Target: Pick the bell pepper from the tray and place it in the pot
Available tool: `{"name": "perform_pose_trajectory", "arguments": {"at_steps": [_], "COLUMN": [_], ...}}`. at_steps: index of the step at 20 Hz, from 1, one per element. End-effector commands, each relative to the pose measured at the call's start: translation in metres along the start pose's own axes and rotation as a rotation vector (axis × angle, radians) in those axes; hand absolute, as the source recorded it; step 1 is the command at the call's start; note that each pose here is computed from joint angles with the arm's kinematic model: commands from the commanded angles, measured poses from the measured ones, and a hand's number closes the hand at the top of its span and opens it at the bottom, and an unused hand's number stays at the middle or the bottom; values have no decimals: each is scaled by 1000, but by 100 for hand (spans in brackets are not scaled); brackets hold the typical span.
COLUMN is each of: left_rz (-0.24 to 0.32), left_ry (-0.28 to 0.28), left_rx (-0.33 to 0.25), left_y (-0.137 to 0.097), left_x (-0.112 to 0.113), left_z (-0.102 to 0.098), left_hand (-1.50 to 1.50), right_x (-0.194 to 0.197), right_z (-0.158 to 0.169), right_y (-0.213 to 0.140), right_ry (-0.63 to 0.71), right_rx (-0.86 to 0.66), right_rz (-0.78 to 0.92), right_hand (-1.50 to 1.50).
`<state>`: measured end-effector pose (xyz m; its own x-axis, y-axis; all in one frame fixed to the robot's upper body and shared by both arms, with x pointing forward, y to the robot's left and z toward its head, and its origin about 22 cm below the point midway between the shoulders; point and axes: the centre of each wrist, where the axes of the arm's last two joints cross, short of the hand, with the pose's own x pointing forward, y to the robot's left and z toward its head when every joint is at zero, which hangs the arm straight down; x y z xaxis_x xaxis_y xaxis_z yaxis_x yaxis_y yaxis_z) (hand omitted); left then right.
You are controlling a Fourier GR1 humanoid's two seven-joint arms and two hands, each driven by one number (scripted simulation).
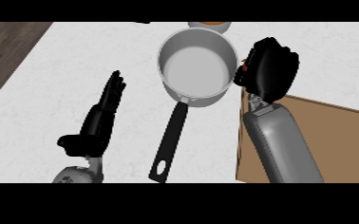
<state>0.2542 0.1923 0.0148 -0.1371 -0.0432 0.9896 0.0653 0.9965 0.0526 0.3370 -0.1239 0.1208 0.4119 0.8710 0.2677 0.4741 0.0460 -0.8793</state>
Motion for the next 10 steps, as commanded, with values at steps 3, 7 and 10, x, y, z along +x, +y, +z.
{"name": "perform_pose_trajectory", "arguments": {"at_steps": [3,7,10], "left_rz": [7,17,0], "left_ry": [-9,-8,-16], "left_rx": [-3,7,27], "left_y": [-7,-11,7], "left_x": [1,-5,-7], "left_z": [-7,1,-7], "left_hand": [0,0,0], "right_x": [66,86,88], "right_z": [15,26,32], "right_y": [-26,-23,-11], "right_ry": [165,213,216], "right_rx": [-69,-35,66], "right_rz": [109,133,121], "right_hand": [150,150,150]}}
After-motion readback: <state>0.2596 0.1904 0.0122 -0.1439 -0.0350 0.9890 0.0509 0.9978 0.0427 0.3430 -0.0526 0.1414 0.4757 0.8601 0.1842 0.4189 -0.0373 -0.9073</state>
